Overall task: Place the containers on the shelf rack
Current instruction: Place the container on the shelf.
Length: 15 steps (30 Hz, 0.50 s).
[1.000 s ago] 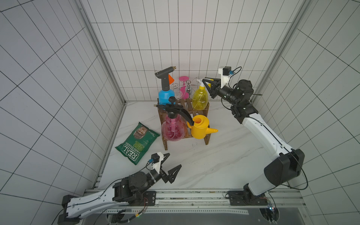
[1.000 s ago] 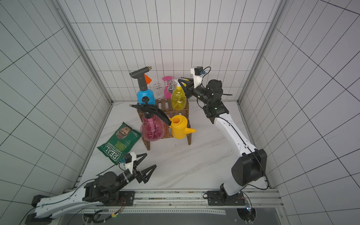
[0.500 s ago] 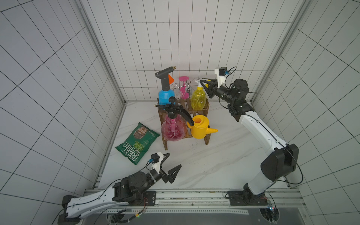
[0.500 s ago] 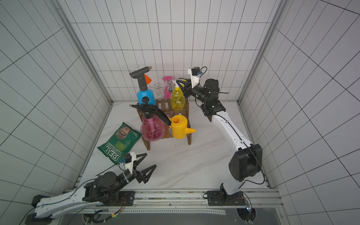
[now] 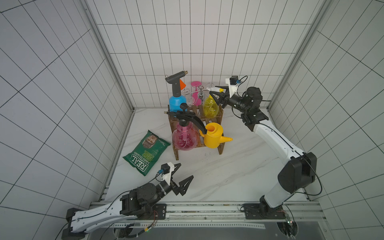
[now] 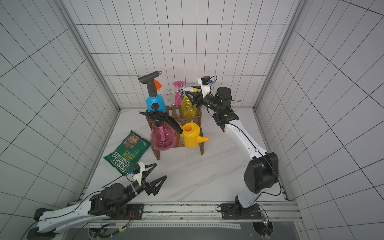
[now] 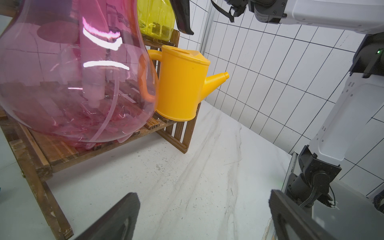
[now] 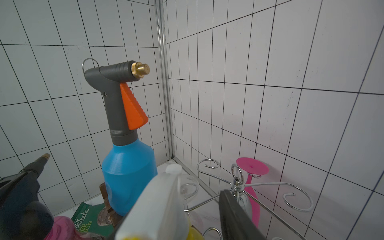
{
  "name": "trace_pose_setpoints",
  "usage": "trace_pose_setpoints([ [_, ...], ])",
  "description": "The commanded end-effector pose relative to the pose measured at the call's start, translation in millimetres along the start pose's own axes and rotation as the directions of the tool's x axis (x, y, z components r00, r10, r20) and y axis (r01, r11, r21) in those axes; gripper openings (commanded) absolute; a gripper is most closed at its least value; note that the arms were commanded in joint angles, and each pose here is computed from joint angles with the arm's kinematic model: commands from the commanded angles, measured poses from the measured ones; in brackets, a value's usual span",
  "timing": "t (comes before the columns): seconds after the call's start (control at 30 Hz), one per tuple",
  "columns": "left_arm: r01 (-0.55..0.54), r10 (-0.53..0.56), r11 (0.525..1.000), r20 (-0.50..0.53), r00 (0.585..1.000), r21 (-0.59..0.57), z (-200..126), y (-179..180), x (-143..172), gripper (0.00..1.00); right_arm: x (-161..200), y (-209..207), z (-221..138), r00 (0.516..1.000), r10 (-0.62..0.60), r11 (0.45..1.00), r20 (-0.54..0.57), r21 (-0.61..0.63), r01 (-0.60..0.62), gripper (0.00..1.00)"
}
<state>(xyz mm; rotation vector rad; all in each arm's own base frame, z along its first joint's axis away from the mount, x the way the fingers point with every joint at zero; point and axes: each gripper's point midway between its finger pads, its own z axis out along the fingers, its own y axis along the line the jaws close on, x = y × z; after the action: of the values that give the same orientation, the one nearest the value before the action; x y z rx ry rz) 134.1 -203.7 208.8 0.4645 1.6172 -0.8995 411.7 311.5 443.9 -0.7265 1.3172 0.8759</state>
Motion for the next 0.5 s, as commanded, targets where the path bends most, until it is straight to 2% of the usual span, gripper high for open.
trace_pose_setpoints([
  [0.0,0.0,0.0,1.0,0.018,1.0,-0.004,-1.2,0.9,-5.5,0.99,-14.6,12.5,-4.1,0.999,-0.034,0.999,0.039,-0.021,0.034,0.63],
  [0.2,0.003,-0.003,1.0,0.021,1.0,-0.001,-1.9,0.7,-6.1,0.99,-20.8,12.2,-9.4,0.999,-0.031,1.0,0.043,0.005,0.031,0.81],
  [0.33,0.006,-0.006,1.0,0.025,1.0,0.0,-2.9,0.8,-7.0,0.99,-27.3,14.0,-17.0,0.998,-0.038,0.999,0.043,0.027,0.037,1.0],
  [0.47,0.007,-0.007,1.0,0.027,1.0,0.002,-3.3,0.8,-6.9,0.99,-31.6,20.7,-25.3,0.998,-0.057,0.998,0.036,0.022,0.057,0.99],
])
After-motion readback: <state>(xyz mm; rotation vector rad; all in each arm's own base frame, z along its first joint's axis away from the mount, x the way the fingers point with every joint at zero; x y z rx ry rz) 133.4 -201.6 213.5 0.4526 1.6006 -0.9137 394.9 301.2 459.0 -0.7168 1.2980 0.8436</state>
